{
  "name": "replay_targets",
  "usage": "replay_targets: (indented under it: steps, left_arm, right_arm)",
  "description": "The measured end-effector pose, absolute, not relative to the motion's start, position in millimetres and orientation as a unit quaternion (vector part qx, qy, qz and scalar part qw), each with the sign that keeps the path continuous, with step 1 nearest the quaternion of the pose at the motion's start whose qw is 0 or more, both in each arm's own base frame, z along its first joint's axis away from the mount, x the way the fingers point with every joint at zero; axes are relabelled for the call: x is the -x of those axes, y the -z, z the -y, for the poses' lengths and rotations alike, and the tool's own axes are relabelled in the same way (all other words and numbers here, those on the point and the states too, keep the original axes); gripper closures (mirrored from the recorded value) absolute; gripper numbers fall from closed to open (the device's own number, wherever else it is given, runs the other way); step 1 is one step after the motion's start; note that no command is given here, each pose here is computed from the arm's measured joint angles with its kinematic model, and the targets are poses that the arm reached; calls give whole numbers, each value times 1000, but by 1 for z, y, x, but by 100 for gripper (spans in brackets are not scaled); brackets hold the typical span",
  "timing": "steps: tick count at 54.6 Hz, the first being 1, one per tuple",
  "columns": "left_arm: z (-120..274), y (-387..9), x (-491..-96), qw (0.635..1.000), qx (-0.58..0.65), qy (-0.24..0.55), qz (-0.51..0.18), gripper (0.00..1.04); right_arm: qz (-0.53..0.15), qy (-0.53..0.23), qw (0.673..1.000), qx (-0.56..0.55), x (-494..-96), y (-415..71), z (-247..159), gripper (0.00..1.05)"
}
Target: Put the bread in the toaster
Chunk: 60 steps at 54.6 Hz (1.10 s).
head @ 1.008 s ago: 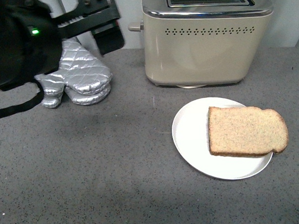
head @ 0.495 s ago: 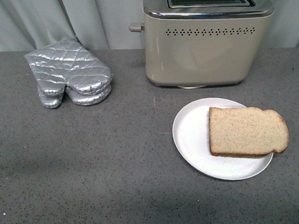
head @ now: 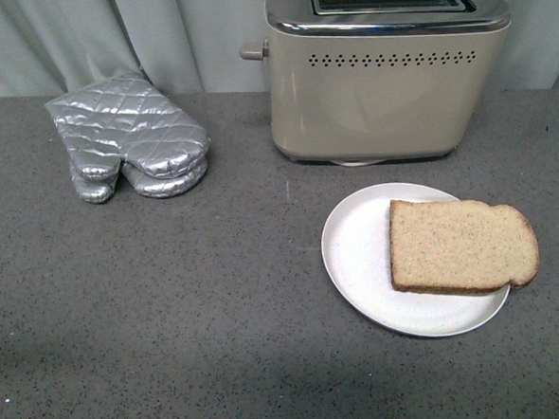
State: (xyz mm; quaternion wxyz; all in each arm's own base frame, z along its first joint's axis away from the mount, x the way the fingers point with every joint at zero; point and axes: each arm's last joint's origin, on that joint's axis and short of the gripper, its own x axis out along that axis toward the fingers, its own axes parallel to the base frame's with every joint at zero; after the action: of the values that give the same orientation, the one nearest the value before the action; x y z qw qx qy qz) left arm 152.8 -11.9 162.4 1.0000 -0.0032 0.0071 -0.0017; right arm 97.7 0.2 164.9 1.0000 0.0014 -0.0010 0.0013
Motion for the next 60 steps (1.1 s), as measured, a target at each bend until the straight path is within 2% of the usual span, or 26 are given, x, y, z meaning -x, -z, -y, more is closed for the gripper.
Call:
replay_targets:
  steps: [11,60]
  left_arm:
    - [0,-165,-143,1000,4,-2,-2,101]
    - [0,-173,-113,1000,4,0,11,101]
  right_arm:
    - [1,-1,1000,-1,-98,-165,0,10]
    - [1,-1,1000,-1,-98,-165,0,10]
